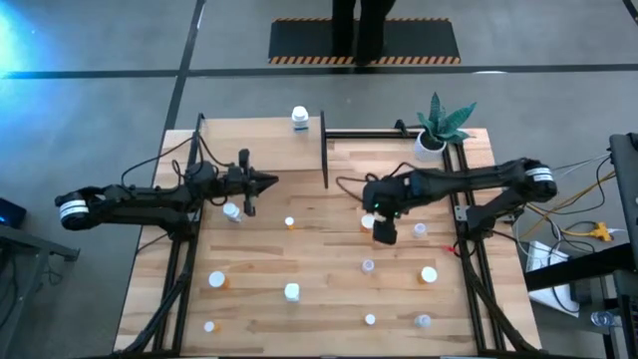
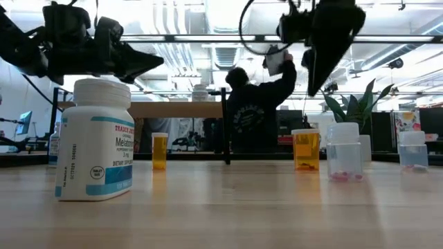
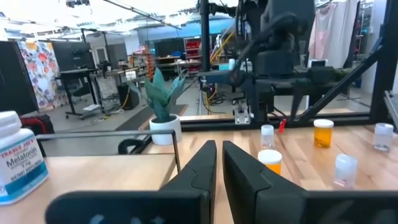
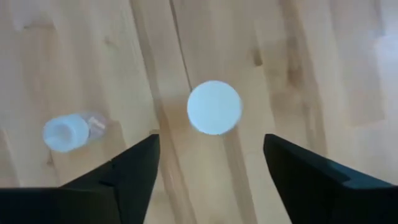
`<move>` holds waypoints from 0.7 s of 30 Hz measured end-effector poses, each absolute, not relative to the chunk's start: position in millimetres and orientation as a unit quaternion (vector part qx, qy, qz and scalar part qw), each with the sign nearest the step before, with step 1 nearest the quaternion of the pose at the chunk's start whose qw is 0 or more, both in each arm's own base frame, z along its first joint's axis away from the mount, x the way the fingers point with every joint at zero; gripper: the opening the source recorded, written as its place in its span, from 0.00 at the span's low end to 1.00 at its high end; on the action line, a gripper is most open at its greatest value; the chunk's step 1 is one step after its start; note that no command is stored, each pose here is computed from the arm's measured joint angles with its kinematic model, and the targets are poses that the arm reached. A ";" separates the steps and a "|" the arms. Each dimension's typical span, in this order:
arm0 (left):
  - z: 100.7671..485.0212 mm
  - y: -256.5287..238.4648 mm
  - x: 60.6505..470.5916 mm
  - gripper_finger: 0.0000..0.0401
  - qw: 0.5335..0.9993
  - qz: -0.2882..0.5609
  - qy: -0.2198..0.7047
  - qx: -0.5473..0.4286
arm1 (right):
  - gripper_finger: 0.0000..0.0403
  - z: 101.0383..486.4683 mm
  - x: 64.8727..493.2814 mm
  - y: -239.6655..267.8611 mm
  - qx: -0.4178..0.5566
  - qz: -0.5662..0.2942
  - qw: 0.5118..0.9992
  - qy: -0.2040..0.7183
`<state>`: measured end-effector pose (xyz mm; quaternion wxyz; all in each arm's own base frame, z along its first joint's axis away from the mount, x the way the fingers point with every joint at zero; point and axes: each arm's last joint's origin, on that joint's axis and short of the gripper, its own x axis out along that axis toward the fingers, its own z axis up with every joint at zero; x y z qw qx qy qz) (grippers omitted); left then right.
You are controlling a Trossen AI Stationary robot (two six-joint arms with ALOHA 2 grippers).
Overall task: Pick and place medicine bottles onto shelf by color
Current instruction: Put the top large orange pill bottle on the shelf
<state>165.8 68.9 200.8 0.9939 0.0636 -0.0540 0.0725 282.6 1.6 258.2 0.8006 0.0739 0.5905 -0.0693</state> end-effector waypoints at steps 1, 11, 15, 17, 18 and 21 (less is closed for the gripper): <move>200.0 68.7 165.6 0.03 0.994 0.072 -0.053 0.063 | 0.71 252.1 285.9 2.9 0.072 -0.068 0.799 0.593; 192.8 65.3 161.8 0.03 0.994 0.068 -0.054 0.064 | 0.75 201.4 307.4 5.1 0.052 -0.064 0.769 0.633; 193.1 65.2 161.7 0.03 0.994 0.068 -0.055 0.064 | 0.73 190.4 312.9 5.2 0.046 -0.058 0.766 0.639; 194.3 65.1 161.6 0.03 0.994 0.068 -0.062 0.067 | 0.71 187.9 313.7 4.5 0.038 -0.067 0.764 0.640; 194.4 65.1 161.6 0.03 0.994 0.068 -0.062 0.067 | 0.70 187.2 314.2 4.4 0.035 -0.070 0.764 0.640; 194.2 65.0 161.6 0.03 0.993 0.068 -0.061 0.070 | 0.68 185.4 315.7 4.1 0.030 -0.070 0.765 0.639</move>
